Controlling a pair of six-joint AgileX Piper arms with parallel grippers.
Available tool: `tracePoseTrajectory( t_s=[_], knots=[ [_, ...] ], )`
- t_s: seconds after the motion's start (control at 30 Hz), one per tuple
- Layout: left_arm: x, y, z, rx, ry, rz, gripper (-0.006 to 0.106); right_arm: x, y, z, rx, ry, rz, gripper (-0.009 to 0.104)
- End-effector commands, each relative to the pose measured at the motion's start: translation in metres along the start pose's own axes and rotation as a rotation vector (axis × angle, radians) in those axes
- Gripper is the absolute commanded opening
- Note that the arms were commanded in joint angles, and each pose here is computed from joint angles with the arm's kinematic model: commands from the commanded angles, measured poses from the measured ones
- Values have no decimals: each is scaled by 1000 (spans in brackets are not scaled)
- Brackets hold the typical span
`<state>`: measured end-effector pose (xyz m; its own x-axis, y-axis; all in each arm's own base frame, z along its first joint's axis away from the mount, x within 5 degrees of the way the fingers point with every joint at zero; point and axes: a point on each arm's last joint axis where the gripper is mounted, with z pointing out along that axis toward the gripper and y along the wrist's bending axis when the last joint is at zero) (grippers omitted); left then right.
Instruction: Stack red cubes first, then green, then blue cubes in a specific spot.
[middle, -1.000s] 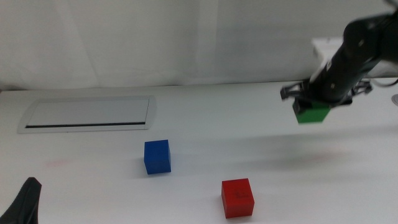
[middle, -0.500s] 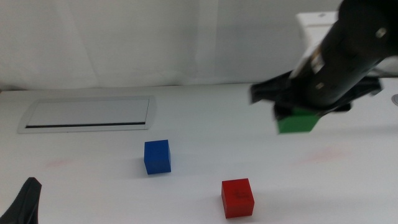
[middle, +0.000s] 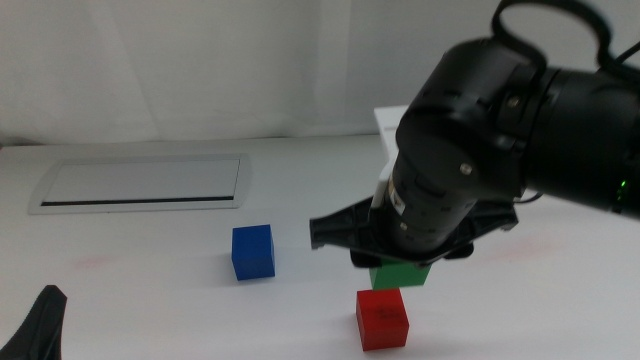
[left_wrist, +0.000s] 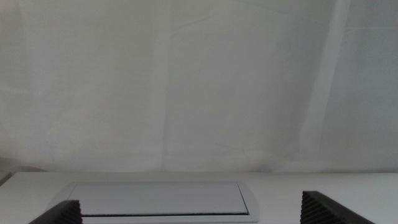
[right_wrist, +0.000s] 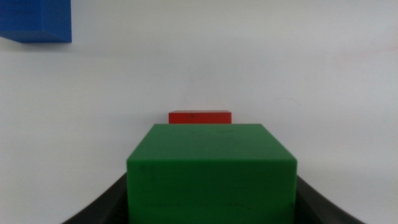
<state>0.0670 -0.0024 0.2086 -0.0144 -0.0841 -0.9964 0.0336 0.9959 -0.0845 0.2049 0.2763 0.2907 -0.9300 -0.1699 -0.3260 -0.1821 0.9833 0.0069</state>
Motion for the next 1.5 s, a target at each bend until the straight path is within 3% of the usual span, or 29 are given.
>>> tracePoseTrajectory(
  t_s=[0.0, 0.33, 1.47],
  knots=[
    [4, 1, 0, -3, 1, -11, 87, 5, 2, 10, -6, 7, 1, -2],
    [4, 1, 0, -3, 1, -11, 87, 16, 2, 32, -49, 7, 0, -2],
    [4, 1, 0, -3, 1, -11, 87, 20, 12, 86, 44, 34, -100, -2]
  ],
)
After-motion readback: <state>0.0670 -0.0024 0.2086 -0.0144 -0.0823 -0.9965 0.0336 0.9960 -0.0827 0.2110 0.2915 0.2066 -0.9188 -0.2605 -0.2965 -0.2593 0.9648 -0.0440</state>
